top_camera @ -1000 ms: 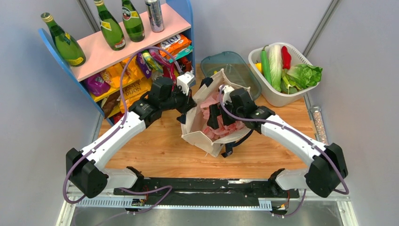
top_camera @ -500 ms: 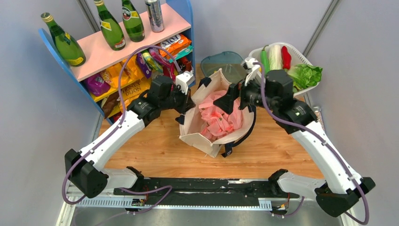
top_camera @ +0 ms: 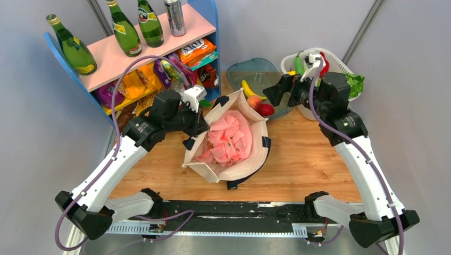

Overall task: Untie the knot of the grocery bags and take out the mixed food
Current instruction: Reset both arms

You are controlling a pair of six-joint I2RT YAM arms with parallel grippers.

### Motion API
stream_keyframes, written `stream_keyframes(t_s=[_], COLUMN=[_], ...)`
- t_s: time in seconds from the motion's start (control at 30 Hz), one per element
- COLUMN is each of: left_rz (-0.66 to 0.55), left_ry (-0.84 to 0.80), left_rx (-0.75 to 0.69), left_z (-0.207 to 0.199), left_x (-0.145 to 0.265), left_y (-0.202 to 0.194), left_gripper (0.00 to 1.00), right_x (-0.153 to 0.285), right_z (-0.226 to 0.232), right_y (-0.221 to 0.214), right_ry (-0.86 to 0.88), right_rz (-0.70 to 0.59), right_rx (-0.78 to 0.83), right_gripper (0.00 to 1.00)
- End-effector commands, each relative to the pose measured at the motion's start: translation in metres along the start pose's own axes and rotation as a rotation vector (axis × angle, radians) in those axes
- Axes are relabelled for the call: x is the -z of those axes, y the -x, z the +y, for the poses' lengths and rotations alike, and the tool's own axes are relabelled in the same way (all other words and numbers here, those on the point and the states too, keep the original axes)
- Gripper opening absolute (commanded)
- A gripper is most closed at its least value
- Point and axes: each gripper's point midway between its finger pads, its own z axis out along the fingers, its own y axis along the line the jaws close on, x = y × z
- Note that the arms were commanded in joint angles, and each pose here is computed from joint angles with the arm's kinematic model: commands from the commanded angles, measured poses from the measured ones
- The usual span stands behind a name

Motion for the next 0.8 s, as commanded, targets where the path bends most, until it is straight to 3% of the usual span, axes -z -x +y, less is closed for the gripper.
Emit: stream_keyframes(t_s=[0.0, 0.13, 0.2, 0.27, 0.3, 0.37, 0.43, 0.6, 0.77], left_rz=[0.010, -0.008, -0.029, -0.056, -0.070, -0.112, -0.172, -0.437, -0.678], left_ry=[0.045, 0.102, 0.133, 0.171, 0.201, 0.244, 0.305, 0.497, 0.637], left_rx=[0.062, 0.078, 0.078, 0.070, 0.063, 0.037, 0.001, -0.095, -0.147], left_z=[0.012, 0.031, 0.040, 0.048, 0.054, 0.062, 0.071, 0.088, 0.092], left_x=[0.002, -0.005, -0.007, -0.009, -0.008, -0.005, 0.004, 0.061, 0.123], left_y=[-0.010, -0.009, -0.005, 0.000, 0.003, 0.013, 0.026, 0.071, 0.096], left_gripper=[0.00, 0.00, 0.11, 0.38, 0.61, 0.85, 0.96, 1.00, 1.00], right_x=[0.002, 0.003, 0.007, 0.014, 0.018, 0.028, 0.040, 0.068, 0.091], right_z=[-0.034, -0.075, -0.097, -0.120, -0.129, -0.141, -0.150, -0.167, -0.156], right_y=[0.023, 0.016, 0.010, 0.007, 0.005, 0.007, 0.010, 0.026, 0.047], right_ry=[-0.050, -0.155, -0.237, -0.342, -0.383, -0.463, -0.532, -0.674, -0.664], right_rz=[-0.103, -0.110, -0.120, -0.143, -0.154, -0.184, -0.216, -0.291, -0.433], right_rx=[-0.128, -0.202, -0.219, -0.230, -0.233, -0.226, -0.202, -0.082, 0.067], right_gripper=[1.00, 1.00, 1.00, 1.00, 1.00, 1.00, 1.00, 1.00, 1.00])
